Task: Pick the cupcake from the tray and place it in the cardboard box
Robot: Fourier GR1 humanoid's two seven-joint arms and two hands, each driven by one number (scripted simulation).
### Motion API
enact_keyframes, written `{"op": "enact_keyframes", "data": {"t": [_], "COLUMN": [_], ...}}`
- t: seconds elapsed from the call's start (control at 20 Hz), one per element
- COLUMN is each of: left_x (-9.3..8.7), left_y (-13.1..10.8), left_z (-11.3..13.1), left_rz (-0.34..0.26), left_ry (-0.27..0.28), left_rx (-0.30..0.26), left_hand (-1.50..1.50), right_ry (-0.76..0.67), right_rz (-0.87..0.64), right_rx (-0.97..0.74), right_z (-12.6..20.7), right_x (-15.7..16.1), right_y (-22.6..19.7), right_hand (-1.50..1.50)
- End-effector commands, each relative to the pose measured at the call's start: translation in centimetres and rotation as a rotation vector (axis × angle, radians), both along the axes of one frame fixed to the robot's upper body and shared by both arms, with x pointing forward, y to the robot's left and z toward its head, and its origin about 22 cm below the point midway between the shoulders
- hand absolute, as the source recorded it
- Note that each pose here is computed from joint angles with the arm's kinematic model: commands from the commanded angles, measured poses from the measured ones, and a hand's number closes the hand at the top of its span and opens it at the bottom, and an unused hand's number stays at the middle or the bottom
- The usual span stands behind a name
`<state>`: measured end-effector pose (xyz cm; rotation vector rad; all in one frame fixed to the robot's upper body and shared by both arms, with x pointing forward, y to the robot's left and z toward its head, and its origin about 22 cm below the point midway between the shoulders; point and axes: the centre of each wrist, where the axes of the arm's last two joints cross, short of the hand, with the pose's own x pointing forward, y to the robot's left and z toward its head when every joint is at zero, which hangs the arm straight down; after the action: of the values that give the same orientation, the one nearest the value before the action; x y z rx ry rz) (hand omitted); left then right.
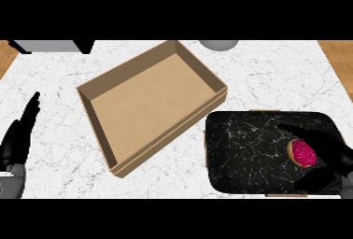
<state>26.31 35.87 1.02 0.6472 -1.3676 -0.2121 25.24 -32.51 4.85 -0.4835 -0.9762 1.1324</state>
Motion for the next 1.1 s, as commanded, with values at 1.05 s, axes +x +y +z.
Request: {"op": "enact_keyframes", "data": {"t": [1.05], "left_x": [0.2], "left_y": [-0.4], "left_z": [1.4], "left_rz": [0.012], "left_ry": [-0.003], "left_rx": [0.009], "left_hand": [0.0], "right_ry": [-0.505], "right_rz": [-0.111], "right_rx": [-0.326], "right_z": [8.0], "right_x": [0.1], "right_y": [13.3], "right_hand": [1.5]}}
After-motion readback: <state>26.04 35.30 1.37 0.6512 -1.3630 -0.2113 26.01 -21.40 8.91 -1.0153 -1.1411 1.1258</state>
